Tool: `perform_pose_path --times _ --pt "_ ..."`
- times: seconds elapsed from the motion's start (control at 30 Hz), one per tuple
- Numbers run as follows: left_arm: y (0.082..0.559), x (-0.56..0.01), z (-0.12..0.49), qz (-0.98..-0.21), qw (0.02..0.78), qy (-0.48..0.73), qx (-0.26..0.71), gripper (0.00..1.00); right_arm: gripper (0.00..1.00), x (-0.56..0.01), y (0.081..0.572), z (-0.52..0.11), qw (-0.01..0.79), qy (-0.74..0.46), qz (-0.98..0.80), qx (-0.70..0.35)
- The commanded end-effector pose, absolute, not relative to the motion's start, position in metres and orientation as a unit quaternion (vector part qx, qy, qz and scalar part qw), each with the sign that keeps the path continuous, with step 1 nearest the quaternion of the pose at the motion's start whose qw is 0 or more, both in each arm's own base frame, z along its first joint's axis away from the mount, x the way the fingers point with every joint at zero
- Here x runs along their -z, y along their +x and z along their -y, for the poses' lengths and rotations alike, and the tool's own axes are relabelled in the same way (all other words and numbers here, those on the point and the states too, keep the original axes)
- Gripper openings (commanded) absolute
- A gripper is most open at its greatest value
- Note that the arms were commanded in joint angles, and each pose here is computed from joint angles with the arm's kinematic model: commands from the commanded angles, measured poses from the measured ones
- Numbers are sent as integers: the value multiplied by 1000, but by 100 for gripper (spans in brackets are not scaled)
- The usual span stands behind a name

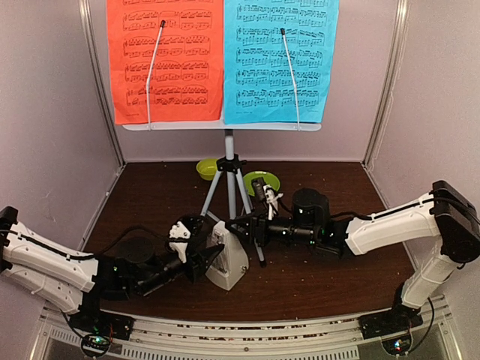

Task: Set up the instrument practice props

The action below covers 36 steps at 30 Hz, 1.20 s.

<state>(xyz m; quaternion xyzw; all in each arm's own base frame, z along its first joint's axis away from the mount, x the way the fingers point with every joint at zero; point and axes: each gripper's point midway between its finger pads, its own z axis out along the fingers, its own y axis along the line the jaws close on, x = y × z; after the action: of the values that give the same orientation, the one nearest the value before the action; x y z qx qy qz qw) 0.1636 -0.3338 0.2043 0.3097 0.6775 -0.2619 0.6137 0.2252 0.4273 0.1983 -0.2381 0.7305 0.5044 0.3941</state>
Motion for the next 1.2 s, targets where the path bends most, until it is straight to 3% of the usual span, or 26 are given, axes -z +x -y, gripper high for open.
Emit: perform_pose_path --times 0.0,0.33,0.67,0.9,1.17 --pt "142 -197 348 -655 593 366 293 0 51 -66 212 -386 273 -254 -856 -358" --pt "153 -212 339 -653 621 340 270 0 53 -83 212 -389 281 -258 -846 -372" --pt "197 -260 272 -692 645 196 259 0 71 -123 211 -395 300 -266 -824 -399" --pt "254 -210 201 -809 560 76 160 0 78 -148 209 -397 312 -266 -811 -417" --pt "306 -183 182 -863 488 53 116 1 92 -170 208 -395 336 -265 -794 -432"
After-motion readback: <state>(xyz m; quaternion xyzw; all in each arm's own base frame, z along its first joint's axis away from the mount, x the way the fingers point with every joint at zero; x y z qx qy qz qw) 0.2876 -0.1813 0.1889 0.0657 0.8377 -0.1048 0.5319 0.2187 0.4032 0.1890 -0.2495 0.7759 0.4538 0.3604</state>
